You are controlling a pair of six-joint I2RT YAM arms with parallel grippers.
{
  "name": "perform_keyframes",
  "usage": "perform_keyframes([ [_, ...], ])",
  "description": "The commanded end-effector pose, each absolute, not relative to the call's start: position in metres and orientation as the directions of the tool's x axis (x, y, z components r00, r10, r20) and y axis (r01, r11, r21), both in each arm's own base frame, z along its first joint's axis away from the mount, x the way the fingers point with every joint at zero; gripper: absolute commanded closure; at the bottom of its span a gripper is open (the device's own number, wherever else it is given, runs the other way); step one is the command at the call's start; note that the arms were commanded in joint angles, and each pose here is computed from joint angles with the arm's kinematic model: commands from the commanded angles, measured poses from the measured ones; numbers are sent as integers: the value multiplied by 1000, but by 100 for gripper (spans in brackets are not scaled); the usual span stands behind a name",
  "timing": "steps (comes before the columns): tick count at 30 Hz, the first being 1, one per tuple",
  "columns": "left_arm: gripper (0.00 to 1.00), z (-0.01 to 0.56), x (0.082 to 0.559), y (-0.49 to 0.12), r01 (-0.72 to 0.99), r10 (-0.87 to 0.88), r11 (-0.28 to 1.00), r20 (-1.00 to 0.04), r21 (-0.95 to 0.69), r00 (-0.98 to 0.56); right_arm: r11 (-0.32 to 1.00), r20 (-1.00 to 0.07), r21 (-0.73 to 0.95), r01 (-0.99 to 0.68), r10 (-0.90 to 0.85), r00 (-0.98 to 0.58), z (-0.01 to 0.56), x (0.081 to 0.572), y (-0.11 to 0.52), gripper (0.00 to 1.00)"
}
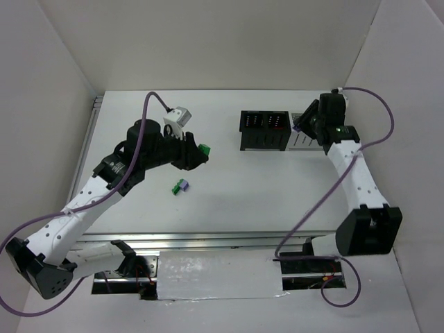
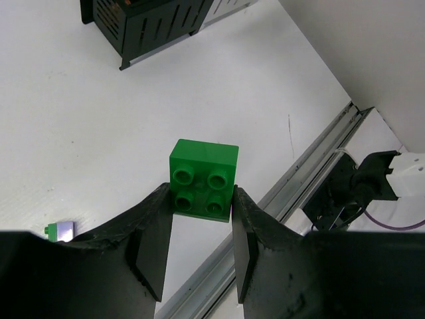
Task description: Sort the legos into containers by color
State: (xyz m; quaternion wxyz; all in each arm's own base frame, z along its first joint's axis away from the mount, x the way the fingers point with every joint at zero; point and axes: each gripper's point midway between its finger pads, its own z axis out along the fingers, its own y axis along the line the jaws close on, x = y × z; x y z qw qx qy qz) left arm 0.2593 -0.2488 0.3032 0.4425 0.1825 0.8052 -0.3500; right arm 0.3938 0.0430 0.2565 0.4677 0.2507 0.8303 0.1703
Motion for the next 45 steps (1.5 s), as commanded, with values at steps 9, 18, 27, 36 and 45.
perform_keyframes([
  [9,100,314,246,-247,658,10,649,-860,-382,-510,637,-744,273,721,615,-261,243,452,-93,100],
  [18,100,312,236,-247,678,30,624,-855,-389,-518,614,-722,172,770,610,-325,211,484,-123,94],
  [27,100,325,238,-252,703,36,601,-866,-379,-498,652,-690,204,730,625,-365,195,502,-122,52],
  [36,100,325,235,-257,722,39,572,-866,-389,-498,677,-699,259,689,624,-351,219,510,-115,22],
  [45,100,325,233,-261,785,91,525,-896,-328,-435,844,-585,520,132,464,-665,284,457,58,0],
])
